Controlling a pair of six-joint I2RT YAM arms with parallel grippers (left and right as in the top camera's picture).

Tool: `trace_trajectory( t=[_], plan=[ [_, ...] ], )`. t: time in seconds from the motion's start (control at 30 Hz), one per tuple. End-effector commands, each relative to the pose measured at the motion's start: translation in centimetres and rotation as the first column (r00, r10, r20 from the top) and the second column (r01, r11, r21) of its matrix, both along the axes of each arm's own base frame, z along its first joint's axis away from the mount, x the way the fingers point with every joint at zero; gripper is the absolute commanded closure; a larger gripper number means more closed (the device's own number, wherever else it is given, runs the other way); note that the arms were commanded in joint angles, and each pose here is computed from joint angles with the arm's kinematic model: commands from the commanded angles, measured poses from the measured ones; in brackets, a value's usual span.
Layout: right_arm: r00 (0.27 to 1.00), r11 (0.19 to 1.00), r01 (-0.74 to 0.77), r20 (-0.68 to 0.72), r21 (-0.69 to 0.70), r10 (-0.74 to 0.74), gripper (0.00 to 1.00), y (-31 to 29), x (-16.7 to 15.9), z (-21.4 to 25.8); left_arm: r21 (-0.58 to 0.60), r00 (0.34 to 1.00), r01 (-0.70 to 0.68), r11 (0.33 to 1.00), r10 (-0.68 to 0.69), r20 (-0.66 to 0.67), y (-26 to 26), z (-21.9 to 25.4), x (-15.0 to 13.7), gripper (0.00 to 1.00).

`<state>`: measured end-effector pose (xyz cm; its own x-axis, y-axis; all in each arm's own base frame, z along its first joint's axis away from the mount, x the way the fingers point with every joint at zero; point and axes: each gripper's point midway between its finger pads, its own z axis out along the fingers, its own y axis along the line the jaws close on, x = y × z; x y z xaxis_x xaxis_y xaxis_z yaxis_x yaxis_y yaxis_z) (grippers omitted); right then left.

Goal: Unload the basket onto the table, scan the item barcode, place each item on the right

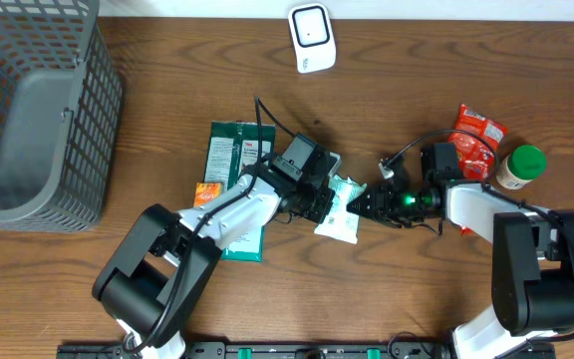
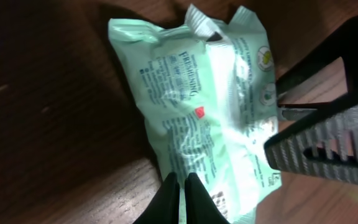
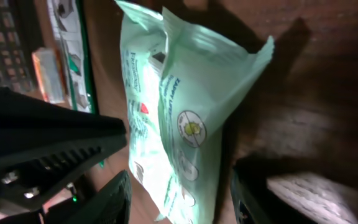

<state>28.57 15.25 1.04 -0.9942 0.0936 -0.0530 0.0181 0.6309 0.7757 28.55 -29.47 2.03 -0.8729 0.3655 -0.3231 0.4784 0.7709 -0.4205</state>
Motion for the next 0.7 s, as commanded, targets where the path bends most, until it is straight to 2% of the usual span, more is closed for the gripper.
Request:
trace_trajectory(
  t=[0.0,0.4,0.67],
  plan=[
    [0.997,0.996,0.052,-0.056,-0.068,-0.056,0.51,-0.67,-1.1,-2.21,0.026,0.999,-0.021,0.999,0.022,-0.025,0.52,-1.15,-0.25,0.92],
    [0.997,0.996,0.069,-0.028,-0.05,-0.071,0.56,0.11,-1.62,-2.99,0.033,0.999,-0.018,0.999,0.02,-0.032,0.6,-1.48,-0.53,0.92],
    [0.996,0.995,0.091,0.0,-0.037,-0.091,0.57,0.29,-0.66,-2.63,0.033,0.999,-0.019,0.999,0.02,-0.032,0.61,-1.48,-0.52,0.92]
  ],
)
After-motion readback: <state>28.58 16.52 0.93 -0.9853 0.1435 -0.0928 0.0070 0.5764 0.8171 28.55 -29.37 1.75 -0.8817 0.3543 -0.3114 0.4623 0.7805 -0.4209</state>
